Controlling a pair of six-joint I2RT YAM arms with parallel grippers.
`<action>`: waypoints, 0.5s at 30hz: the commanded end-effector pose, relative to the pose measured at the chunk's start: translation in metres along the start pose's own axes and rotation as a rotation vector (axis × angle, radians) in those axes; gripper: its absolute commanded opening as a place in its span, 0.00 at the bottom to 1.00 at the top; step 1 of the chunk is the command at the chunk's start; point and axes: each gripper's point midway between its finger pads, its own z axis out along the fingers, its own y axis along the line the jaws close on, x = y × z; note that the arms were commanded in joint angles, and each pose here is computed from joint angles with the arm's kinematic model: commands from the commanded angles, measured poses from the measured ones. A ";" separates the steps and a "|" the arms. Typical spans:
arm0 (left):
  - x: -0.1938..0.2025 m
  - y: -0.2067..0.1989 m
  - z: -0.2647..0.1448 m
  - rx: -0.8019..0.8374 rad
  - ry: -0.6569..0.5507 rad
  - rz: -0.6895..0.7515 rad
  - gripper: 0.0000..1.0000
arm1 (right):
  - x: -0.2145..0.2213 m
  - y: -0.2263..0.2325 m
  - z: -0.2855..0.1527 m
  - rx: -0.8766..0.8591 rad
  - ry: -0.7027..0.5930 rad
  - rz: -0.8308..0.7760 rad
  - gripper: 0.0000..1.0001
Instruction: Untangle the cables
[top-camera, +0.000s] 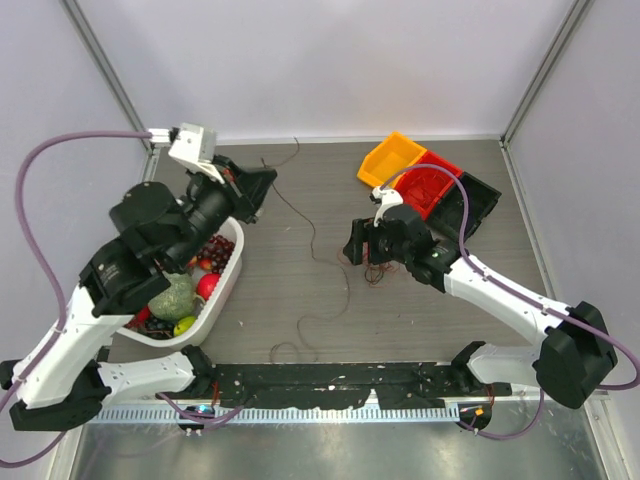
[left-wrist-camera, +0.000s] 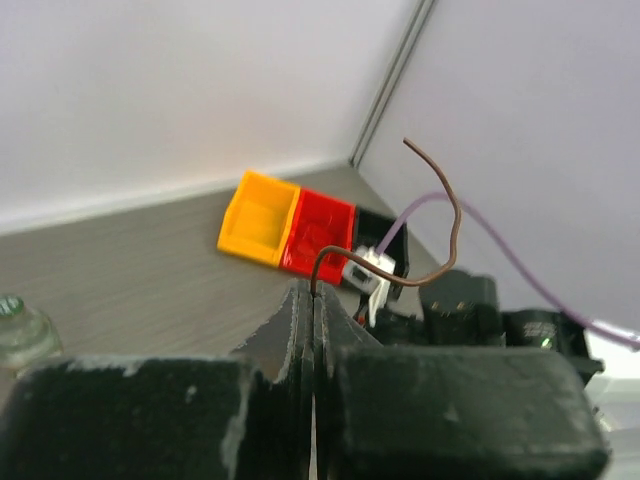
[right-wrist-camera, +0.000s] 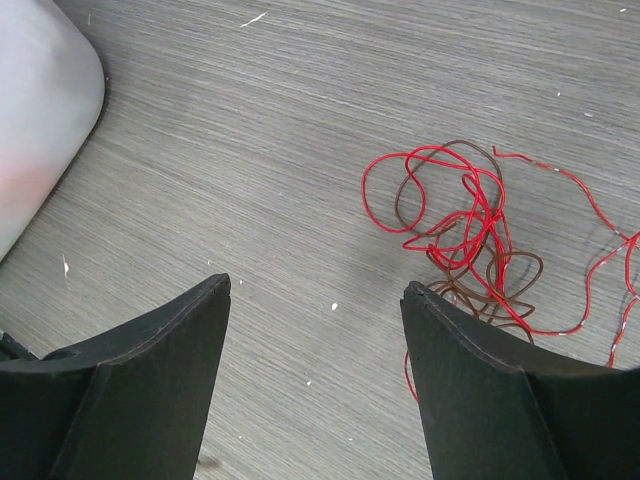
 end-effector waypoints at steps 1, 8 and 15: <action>-0.075 -0.002 -0.024 0.005 -0.183 0.014 0.00 | -0.028 0.013 -0.004 -0.036 -0.070 -0.006 0.74; -0.019 0.020 -0.013 -0.084 -0.080 0.026 0.00 | -0.023 0.001 -0.001 0.016 -0.069 -0.011 0.74; 0.134 0.043 -0.010 -0.146 0.265 -0.085 0.00 | -0.016 -0.002 0.007 0.026 -0.043 -0.021 0.74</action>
